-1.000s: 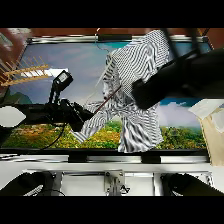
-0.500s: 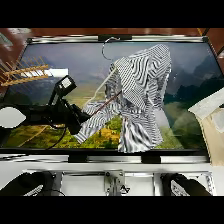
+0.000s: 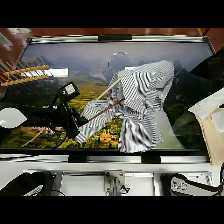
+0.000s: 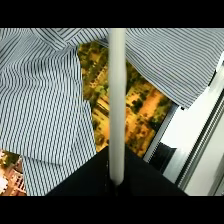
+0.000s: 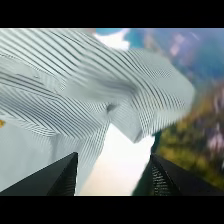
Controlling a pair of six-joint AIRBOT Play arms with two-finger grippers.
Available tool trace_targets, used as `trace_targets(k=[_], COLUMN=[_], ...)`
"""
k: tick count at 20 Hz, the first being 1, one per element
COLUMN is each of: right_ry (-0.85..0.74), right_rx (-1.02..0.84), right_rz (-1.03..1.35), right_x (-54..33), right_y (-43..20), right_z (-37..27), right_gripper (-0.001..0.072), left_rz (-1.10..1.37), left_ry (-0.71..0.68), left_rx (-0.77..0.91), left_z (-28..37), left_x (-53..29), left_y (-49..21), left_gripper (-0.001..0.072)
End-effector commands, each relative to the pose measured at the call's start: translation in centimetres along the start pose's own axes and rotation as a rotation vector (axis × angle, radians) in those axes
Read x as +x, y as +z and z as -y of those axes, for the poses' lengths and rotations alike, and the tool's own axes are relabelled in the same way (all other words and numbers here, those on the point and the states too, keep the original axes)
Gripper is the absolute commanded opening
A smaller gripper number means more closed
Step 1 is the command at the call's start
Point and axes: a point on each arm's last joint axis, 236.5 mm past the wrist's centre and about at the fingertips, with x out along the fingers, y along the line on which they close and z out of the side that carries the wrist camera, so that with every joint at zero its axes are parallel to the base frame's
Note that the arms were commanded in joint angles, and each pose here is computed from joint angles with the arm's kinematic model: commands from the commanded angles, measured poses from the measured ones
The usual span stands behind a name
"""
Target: Fold the shirts.
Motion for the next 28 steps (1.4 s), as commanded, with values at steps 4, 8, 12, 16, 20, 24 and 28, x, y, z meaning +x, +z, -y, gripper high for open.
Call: trace_targets(k=[4, 8, 12, 16, 20, 24, 28], right_ry=[0.09, 0.215, 0.289, 0.348, 0.392, 0.46, 0.43], right_rx=[-0.456, -0.499, -0.505, -0.505, -0.513, -0.528, -0.521], right_rz=[-0.073, -0.095, -0.13, -0.16, -0.182, -0.213, -0.225], right_x=[6.2, 9.6, 11.9, 13.4, 13.8, 13.3, 12.4], right_y=[1.5, 2.0, 1.2, -0.6, -1.3, -1.9, -2.0], right_z=[-2.0, -4.8, -6.1, -6.6, -7.6, -9.4, -9.2], right_gripper=[0.0617, 0.0617, 0.0612, 0.0612, 0.0356, 0.009, 0.0089], left_rz=[-0.093, -0.1, -0.102, -0.073, -0.052, 0.037, 0.052], left_ry=[0.06, 0.071, 0.081, 0.099, 0.111, 0.239, 0.482], left_rx=[0.062, 0.086, 0.092, 0.099, 0.102, 0.16, 0.238], left_z=[-1.5, -1.7, -1.9, -2.1, -2.2, -5.1, -10.7], left_x=[-0.1, -0.3, -0.4, -0.8, -1.0, -1.4, -3.5], left_y=[-2.2, -2.3, -2.3, -1.7, -1.2, 1.3, 2.3], left_gripper=[0.0051, 0.0051, 0.0051, 0.005, 0.005, 0.0062, 0.0576])
